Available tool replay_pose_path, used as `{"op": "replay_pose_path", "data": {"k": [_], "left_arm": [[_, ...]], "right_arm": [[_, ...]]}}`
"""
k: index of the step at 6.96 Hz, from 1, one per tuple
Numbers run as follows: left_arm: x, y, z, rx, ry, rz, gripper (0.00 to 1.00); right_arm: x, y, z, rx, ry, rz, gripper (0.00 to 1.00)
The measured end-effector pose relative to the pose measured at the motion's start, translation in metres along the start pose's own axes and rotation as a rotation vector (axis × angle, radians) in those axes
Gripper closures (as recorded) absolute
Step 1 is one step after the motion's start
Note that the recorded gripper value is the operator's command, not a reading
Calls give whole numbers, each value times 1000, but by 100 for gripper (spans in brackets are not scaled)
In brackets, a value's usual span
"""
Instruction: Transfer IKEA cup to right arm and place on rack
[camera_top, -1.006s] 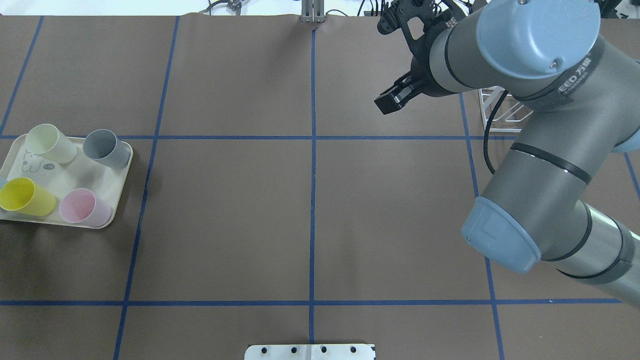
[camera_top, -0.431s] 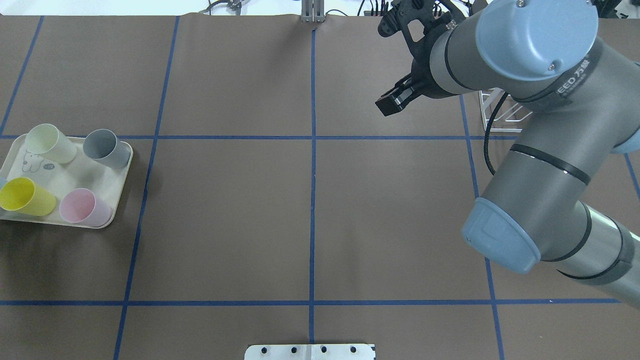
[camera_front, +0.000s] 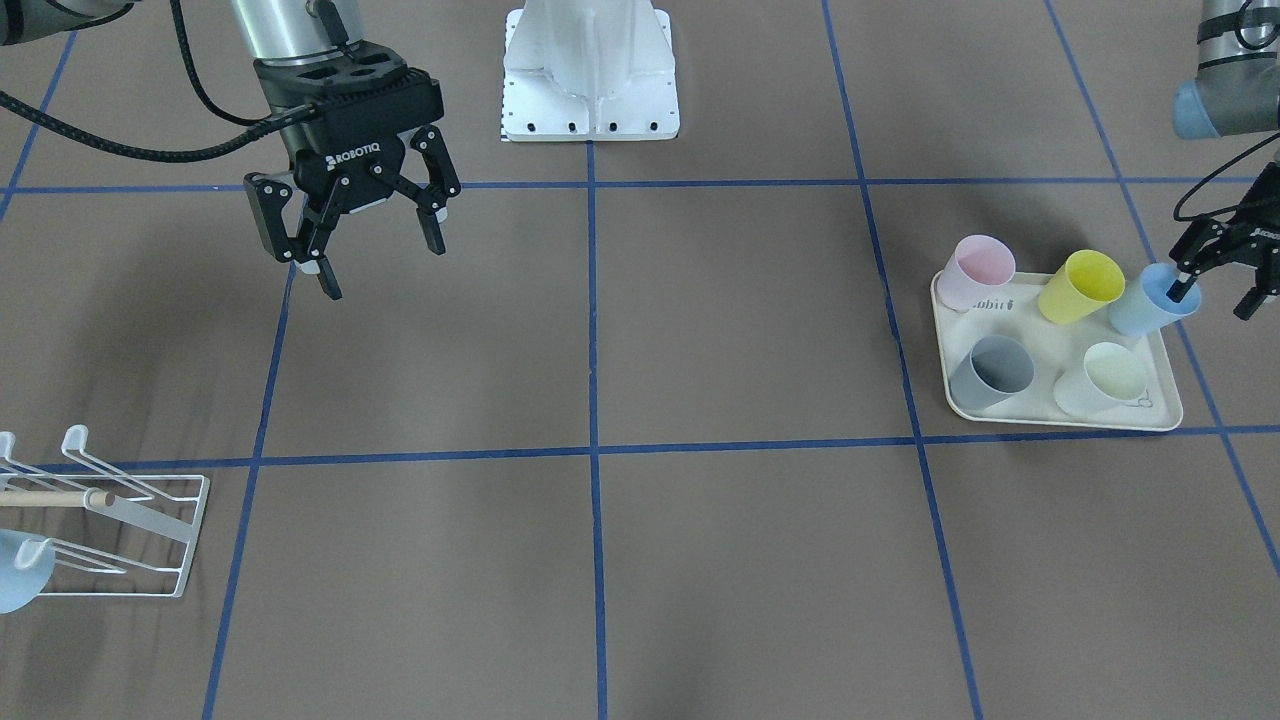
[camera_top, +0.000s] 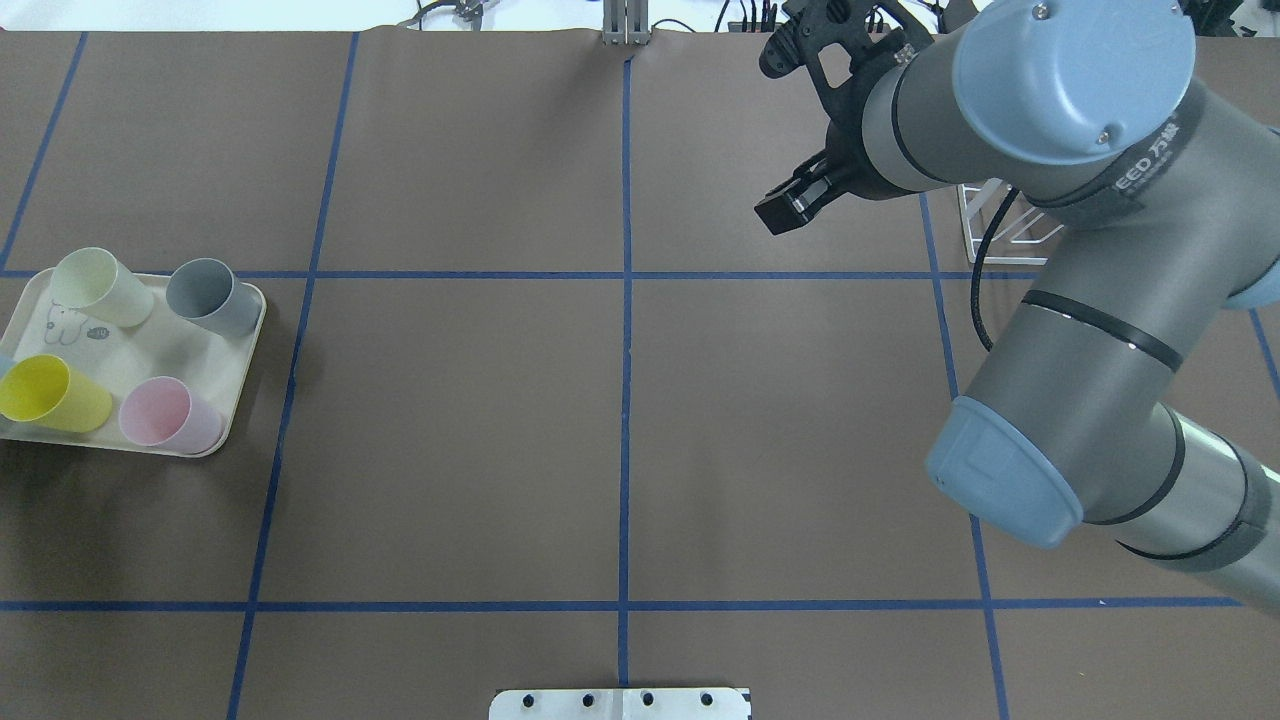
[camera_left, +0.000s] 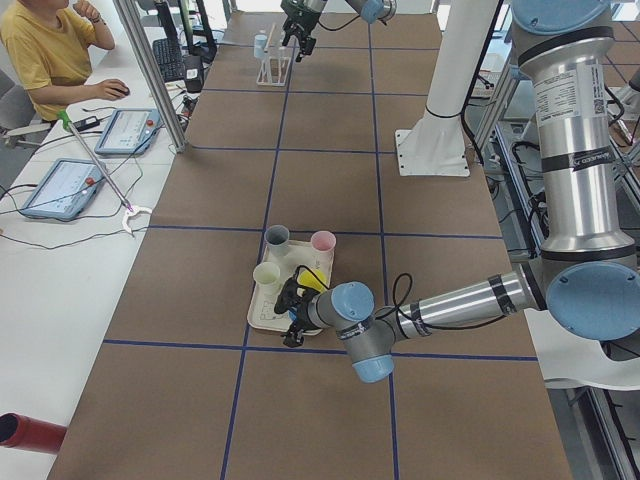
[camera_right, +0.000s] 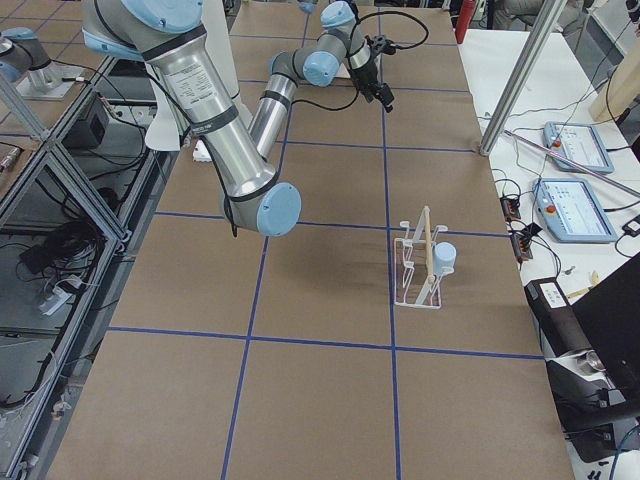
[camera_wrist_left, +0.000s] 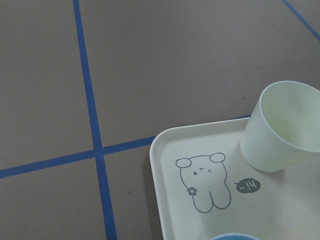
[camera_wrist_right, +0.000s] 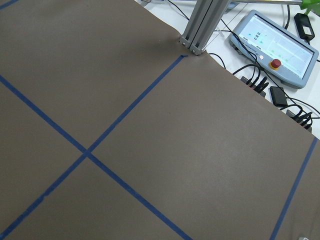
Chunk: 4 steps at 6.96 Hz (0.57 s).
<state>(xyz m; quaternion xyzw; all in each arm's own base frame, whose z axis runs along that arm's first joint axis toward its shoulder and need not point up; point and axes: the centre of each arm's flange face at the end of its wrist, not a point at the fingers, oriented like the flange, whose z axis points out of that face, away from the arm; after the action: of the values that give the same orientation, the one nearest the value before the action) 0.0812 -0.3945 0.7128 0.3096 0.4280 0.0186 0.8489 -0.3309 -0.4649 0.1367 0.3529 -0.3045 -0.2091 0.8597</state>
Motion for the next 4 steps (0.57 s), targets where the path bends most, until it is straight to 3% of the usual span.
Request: {"op": "replay_pose_path", "data": {"k": [3, 4], "left_arm": [[4, 7, 4, -13, 13, 23, 67], [5, 8, 4, -14, 15, 24, 81]], "right_arm": [[0, 0, 1, -3, 1, 0, 0], [0, 0, 2, -4, 2, 0, 0]]}}
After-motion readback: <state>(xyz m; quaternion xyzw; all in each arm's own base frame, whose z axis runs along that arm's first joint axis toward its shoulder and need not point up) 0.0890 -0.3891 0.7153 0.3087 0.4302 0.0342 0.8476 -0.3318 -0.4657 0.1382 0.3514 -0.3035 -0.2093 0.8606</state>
